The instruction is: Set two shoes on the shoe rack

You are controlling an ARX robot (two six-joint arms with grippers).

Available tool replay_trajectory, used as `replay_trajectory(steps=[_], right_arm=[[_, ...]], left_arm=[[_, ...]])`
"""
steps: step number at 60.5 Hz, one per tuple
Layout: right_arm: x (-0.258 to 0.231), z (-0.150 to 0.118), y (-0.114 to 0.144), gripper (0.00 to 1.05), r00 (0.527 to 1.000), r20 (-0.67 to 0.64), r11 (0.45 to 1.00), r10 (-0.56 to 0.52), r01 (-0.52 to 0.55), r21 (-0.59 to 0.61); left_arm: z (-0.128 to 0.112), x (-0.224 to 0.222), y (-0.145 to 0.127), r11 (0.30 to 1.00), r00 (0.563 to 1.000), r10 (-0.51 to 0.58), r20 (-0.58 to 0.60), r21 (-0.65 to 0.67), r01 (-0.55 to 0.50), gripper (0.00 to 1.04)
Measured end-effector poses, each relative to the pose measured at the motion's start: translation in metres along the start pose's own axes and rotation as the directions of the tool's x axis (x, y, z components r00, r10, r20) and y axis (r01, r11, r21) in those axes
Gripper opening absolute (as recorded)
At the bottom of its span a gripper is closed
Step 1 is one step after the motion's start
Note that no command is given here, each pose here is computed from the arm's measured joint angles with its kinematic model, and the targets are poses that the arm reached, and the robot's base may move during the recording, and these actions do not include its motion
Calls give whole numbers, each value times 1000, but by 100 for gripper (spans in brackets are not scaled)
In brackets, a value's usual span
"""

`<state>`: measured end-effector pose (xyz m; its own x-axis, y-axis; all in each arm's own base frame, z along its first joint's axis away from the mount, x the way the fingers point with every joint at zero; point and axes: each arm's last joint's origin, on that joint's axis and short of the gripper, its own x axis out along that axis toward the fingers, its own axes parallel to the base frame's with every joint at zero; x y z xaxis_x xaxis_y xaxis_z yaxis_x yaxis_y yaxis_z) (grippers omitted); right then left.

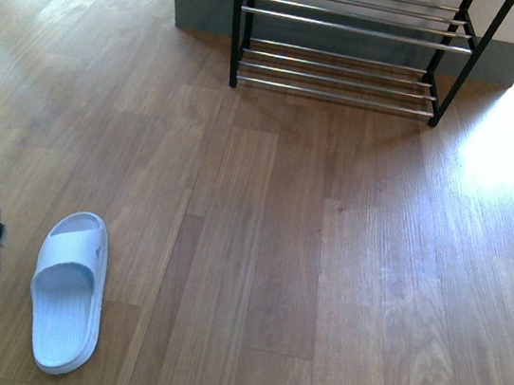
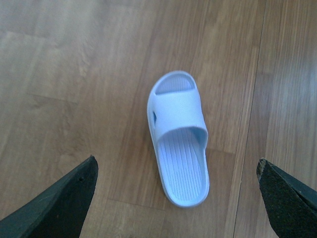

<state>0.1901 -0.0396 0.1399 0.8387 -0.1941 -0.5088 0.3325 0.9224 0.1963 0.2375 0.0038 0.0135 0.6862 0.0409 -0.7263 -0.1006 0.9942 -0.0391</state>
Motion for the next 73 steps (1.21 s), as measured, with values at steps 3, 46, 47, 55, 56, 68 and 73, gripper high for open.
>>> replay_trajectory(steps=[3, 46, 47, 55, 56, 68, 73], right_arm=[[0, 0, 0, 1, 1000, 0, 1000, 0, 0, 0], [0, 0, 0, 1, 1000, 0, 1000, 0, 0, 0], [0, 0, 0, 1, 1000, 0, 1000, 0, 0, 0], [0, 0, 0, 1, 1000, 0, 1000, 0, 0, 0], [0, 0, 0, 1, 1000, 0, 1000, 0, 0, 0], [0, 0, 0, 1, 1000, 0, 1000, 0, 0, 0], [0, 0, 0, 1, 1000, 0, 1000, 0, 0, 0]], left_arm=[[-8, 17, -4, 1000, 999, -18, -49, 15, 19, 95], [-62, 148, -18, 996, 976, -12, -216, 82, 30, 95], [-63, 150, -18, 996, 977, -11, -215, 84, 30, 95], [-64, 171, -25, 995, 980, -4, -199, 97, 24, 95], [-64, 174, -26, 995, 980, -6, -199, 99, 26, 95], [-68, 192, -42, 994, 979, -4, -202, 102, 25, 95], [-69, 196, -47, 995, 978, -9, -210, 98, 30, 95]])
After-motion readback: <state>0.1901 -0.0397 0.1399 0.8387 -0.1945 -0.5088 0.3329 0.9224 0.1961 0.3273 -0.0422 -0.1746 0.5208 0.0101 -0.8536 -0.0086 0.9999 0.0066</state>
